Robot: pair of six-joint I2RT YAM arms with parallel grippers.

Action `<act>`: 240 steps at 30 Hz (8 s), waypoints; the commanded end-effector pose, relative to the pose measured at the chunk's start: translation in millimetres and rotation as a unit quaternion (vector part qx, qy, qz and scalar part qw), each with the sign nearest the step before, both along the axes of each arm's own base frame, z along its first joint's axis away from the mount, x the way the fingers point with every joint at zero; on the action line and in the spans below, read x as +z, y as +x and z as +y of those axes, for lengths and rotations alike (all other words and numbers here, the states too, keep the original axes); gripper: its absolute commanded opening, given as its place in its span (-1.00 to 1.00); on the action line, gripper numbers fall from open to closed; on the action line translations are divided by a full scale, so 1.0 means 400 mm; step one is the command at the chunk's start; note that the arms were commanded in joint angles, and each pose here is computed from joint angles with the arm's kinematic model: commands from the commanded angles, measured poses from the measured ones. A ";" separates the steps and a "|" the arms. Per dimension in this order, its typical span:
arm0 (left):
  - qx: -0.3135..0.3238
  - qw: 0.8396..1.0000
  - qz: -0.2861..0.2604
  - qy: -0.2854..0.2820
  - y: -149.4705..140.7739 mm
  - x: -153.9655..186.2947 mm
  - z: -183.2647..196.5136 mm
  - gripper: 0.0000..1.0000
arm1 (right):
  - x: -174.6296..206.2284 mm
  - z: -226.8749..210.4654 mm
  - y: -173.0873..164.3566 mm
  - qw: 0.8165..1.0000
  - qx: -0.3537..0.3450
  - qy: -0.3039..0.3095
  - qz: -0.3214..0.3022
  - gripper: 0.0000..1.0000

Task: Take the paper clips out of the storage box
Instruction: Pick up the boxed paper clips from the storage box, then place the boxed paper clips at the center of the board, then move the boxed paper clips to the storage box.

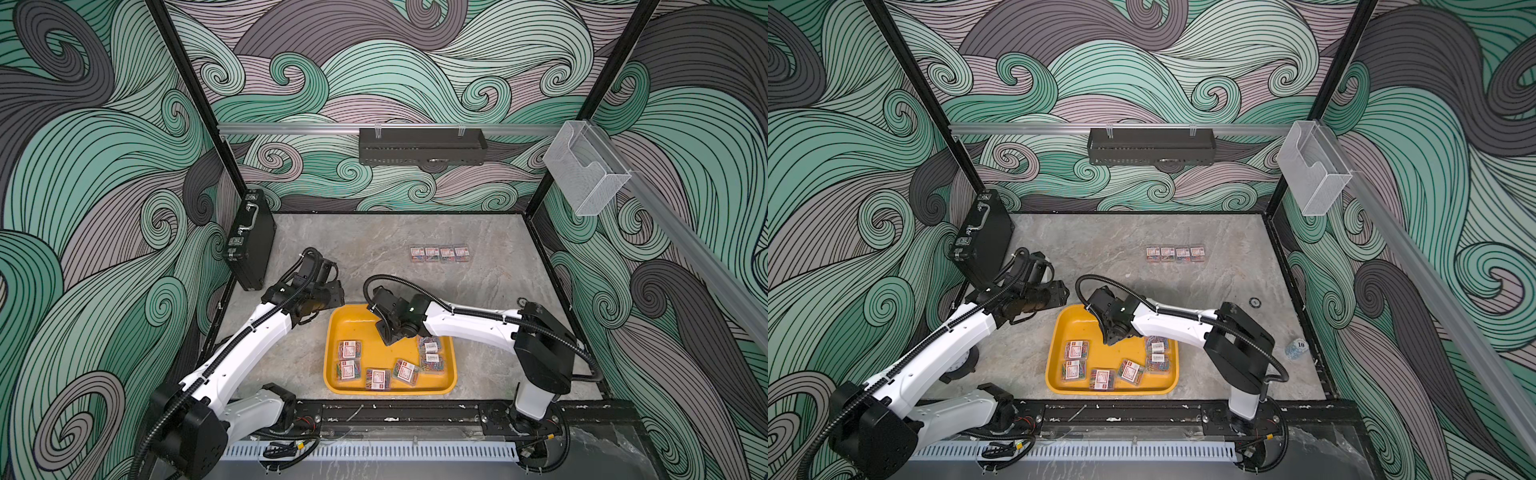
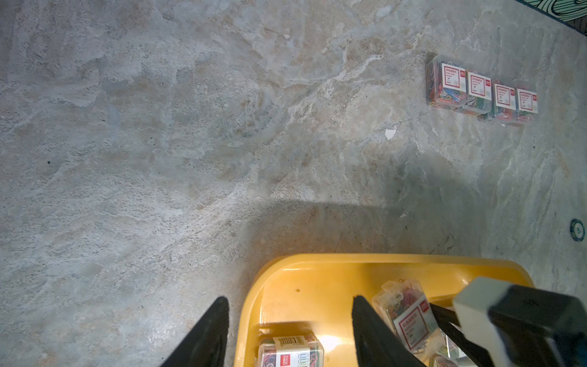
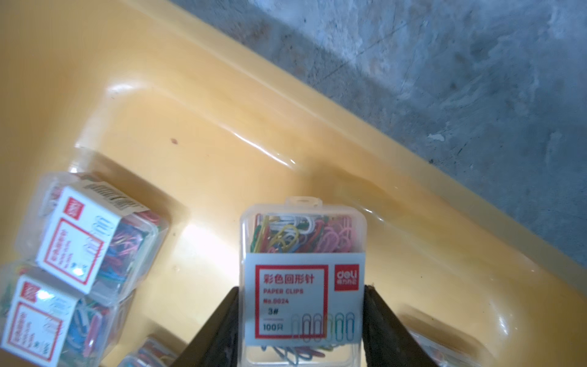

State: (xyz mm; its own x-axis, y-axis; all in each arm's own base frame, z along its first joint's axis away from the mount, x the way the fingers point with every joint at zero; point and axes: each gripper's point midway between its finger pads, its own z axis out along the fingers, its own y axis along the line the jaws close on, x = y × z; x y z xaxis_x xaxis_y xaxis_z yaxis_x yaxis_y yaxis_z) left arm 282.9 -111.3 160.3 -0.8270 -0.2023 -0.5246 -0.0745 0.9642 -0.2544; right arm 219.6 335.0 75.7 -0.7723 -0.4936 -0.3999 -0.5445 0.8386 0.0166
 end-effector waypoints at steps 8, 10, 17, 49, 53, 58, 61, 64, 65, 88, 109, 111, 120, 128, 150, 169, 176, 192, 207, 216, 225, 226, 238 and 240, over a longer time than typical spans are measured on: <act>-0.002 1.000 0.008 0.000 -0.007 0.002 0.003 0.22 | 0.118 -0.015 0.021 0.999 0.000 0.032 -0.042 0.13; -0.002 1.000 0.008 -0.002 -0.008 0.001 0.003 0.22 | 0.137 -0.021 0.029 0.998 -0.003 0.038 -0.051 0.13; -0.004 1.000 0.010 -0.005 -0.011 -0.001 0.000 0.21 | 0.182 -0.060 0.084 0.996 -0.032 0.048 -0.074 0.13; -0.006 1.000 0.012 -0.017 -0.039 -0.012 0.003 0.21 | 0.029 -0.256 0.502 0.978 -0.198 -0.033 -0.064 0.13; -0.006 1.000 0.008 -0.017 -0.042 -0.003 0.005 0.21 | -0.014 -0.259 0.522 0.975 -0.216 -0.029 -0.044 0.13; -0.006 1.000 0.005 -0.015 -0.044 0.001 0.009 0.21 | -0.044 -0.260 0.536 0.973 -0.228 -0.028 -0.029 0.13; -0.007 1.000 0.007 -0.015 -0.044 -0.002 0.007 0.21 | -0.058 -0.269 0.541 0.971 -0.238 -0.032 -0.022 0.13; -0.008 1.000 0.006 -0.017 -0.041 -0.001 0.004 0.21 | -0.072 -0.277 0.545 0.968 -0.250 -0.030 -0.015 0.14; -0.008 1.000 0.006 -0.018 -0.040 0.000 0.002 0.21 | -0.076 -0.278 0.548 0.967 -0.252 -0.029 -0.013 0.14; -0.008 1.000 0.006 -0.011 -0.039 0.006 0.007 0.21 | -0.136 -0.283 0.583 0.967 -0.252 -0.023 0.014 0.17; -0.008 1.000 0.014 -0.009 -0.040 -0.001 0.007 0.29 | -0.033 -0.294 0.574 0.971 -0.239 -0.003 -0.012 0.35; -0.008 1.000 0.017 -0.009 -0.041 -0.004 0.006 0.31 | -0.004 -0.303 0.565 0.971 -0.239 0.001 -0.025 0.36; -0.004 0.999 0.041 -0.029 -0.101 -0.026 -0.005 0.30 | 0.108 -0.332 0.492 0.973 -0.221 0.023 -0.066 0.38; -0.002 0.999 0.047 -0.014 -0.156 -0.056 -0.034 0.29 | 0.158 -0.326 0.418 0.980 -0.181 0.017 -0.083 0.37; 0.036 0.990 0.081 0.109 -0.209 -0.168 -0.118 0.36 | 0.168 -0.340 0.356 0.974 -0.205 0.045 -0.083 0.38; 0.065 0.971 0.161 0.164 -0.257 -0.290 -0.113 0.38 | 0.172 -0.359 0.348 0.973 -0.208 0.035 -0.090 0.40; 0.046 0.972 0.190 0.134 -0.277 -0.331 -0.149 0.39 | 0.175 -0.365 0.346 0.973 -0.209 0.031 -0.092 0.39; -0.063 0.982 0.174 0.027 -0.247 -0.318 -0.313 0.32 | 0.185 -0.373 0.346 0.972 -0.211 0.027 -0.099 0.40; -0.021 0.981 0.165 0.096 -0.260 -0.286 -0.207 0.39 | 0.181 -0.371 0.340 0.972 -0.210 0.031 -0.095 0.41; -0.019 0.977 0.182 0.107 -0.269 -0.310 -0.204 0.41 | 0.182 -0.377 0.334 0.972 -0.211 0.030 -0.096 0.41; -0.064 0.978 0.167 0.108 -0.237 -0.295 -0.251 0.33 | 0.189 -0.383 0.328 0.972 -0.212 0.031 -0.098 0.41; -0.072 0.978 0.165 0.105 -0.233 -0.292 -0.262 0.32 | 0.192 -0.384 0.327 0.971 -0.213 0.031 -0.100 0.41; -0.173 0.976 0.105 0.076 -0.124 -0.237 -0.428 0.31 | 0.200 -0.400 0.313 0.971 -0.212 0.027 -0.107 0.42; -0.179 0.977 0.092 0.071 -0.095 -0.217 -0.444 0.31 | 0.198 -0.397 0.307 0.973 -0.204 0.027 -0.104 0.42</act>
State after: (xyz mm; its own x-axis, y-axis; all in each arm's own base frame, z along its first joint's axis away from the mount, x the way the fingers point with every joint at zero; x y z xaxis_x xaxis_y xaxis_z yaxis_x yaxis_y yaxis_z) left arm 227.9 -272.9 57.6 -0.9415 0.1292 -0.3111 0.1693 0.9799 -0.1056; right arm 348.6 180.6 153.9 -0.7985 -0.1199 -0.5900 -0.1568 0.9876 0.0115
